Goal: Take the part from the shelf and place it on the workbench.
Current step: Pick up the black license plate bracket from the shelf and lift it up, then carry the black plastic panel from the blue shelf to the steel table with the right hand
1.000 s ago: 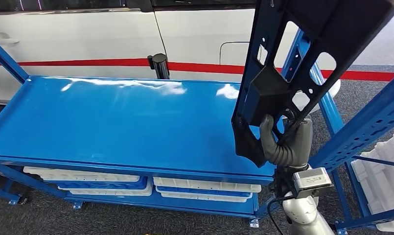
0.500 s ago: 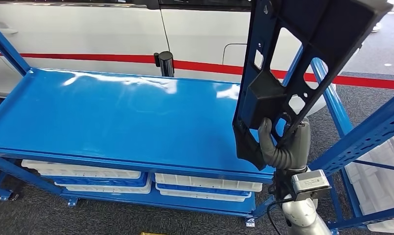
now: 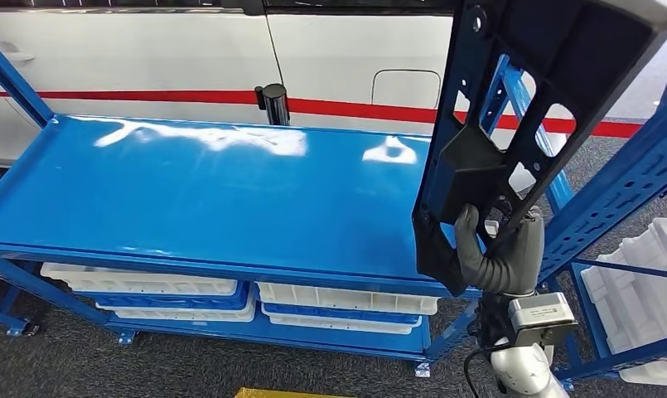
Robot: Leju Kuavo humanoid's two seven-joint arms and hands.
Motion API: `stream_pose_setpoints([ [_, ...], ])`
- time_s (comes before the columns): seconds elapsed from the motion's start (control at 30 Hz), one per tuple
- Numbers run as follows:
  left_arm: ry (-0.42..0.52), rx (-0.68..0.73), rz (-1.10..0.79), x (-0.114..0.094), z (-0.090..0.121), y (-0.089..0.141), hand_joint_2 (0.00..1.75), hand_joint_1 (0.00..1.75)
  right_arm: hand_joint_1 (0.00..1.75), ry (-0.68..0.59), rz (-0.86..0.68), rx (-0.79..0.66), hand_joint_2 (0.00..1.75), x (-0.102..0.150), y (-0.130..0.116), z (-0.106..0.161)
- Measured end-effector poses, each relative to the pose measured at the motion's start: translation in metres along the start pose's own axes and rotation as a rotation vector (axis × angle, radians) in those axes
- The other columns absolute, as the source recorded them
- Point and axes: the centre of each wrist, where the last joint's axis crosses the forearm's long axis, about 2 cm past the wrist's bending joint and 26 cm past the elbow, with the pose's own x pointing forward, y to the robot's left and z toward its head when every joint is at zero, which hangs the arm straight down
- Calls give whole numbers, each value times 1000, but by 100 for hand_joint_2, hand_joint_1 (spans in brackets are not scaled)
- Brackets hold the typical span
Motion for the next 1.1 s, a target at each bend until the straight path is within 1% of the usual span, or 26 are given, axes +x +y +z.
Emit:
stream_pose_setpoints([
  [0.17,-33,26,35,2,-2,5,175,0,175,-16,-31,3,175,-2,5,-21],
  [0.4,-31,57,15,4,-7,15,175,0,175,7,-47,-5,175,-10,8,-26],
  [0.63,-41,87,0,7,-12,30,175,0,175,11,-32,-11,175,-13,8,-22],
  [0.93,-36,92,-6,7,-13,33,175,0,175,28,-12,-27,175,-13,10,-9],
  [1.1,-6,100,-1,1,-11,35,175,0,175,53,-6,-41,175,-11,10,5],
])
